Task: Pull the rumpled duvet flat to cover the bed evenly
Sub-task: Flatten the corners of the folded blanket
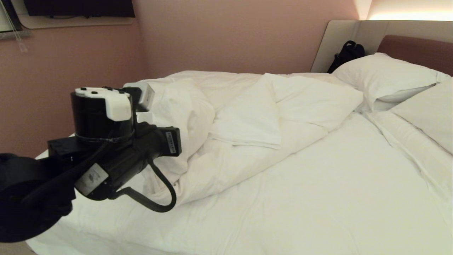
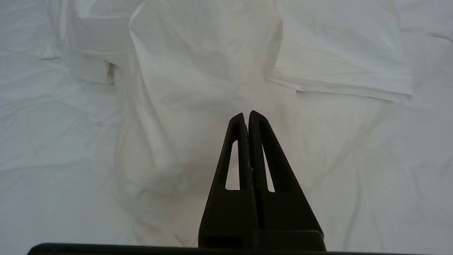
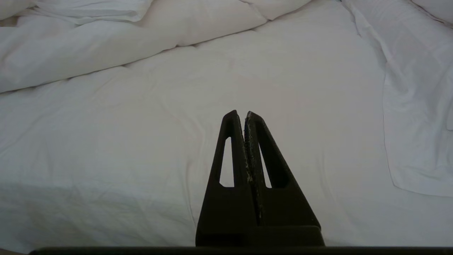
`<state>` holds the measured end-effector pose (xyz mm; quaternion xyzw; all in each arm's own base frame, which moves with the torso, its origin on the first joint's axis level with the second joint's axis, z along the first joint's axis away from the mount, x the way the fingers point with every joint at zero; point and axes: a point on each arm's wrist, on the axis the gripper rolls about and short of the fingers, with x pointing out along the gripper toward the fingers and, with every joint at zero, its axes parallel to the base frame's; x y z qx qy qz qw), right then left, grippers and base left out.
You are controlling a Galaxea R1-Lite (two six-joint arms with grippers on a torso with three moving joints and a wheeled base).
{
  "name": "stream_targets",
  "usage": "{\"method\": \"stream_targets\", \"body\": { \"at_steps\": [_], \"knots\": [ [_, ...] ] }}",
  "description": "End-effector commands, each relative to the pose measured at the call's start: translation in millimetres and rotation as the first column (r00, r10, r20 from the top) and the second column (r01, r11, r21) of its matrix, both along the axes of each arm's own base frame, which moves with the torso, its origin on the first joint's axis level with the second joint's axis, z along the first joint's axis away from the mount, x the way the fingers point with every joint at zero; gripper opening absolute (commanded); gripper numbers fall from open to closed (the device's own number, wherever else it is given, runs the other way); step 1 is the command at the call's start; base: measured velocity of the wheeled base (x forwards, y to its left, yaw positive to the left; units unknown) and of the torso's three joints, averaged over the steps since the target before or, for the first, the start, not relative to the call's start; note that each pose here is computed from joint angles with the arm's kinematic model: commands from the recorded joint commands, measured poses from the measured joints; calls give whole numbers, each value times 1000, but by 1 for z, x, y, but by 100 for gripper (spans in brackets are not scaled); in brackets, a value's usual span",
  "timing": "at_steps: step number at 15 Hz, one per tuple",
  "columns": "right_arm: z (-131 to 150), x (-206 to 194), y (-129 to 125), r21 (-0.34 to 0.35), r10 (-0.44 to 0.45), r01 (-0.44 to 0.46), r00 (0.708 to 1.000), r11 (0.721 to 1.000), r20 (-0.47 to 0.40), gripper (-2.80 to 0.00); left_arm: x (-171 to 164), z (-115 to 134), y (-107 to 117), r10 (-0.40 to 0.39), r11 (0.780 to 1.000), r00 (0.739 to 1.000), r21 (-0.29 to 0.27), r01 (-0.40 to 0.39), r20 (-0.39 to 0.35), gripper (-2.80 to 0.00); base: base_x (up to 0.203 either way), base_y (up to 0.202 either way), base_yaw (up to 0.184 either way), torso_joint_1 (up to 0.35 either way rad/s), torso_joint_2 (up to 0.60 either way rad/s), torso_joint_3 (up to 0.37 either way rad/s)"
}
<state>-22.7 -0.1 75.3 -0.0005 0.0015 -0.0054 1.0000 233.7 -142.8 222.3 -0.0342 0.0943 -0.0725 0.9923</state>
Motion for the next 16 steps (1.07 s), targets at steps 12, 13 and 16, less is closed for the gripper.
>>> {"method": "stream_targets", "body": {
  "at_steps": [12, 13, 16],
  "knots": [
    [0, 0, 0, 0, 0, 0, 1000, 1000, 0, -280, -1, -7, 21, -17, 993, 965, 109, 47, -261, -280, 0, 0, 0, 0, 0, 0],
    [0, 0, 0, 0, 0, 0, 1000, 1000, 0, -280, -1, -8, 22, -14, 993, 964, 110, 45, -265, -280, 0, 0, 0, 0, 0, 0],
    [0, 0, 0, 0, 0, 0, 1000, 1000, 0, -280, -1, -8, 23, -9, 992, 963, 116, 41, -269, -280, 0, 0, 0, 0, 0, 0]
  ]
}}
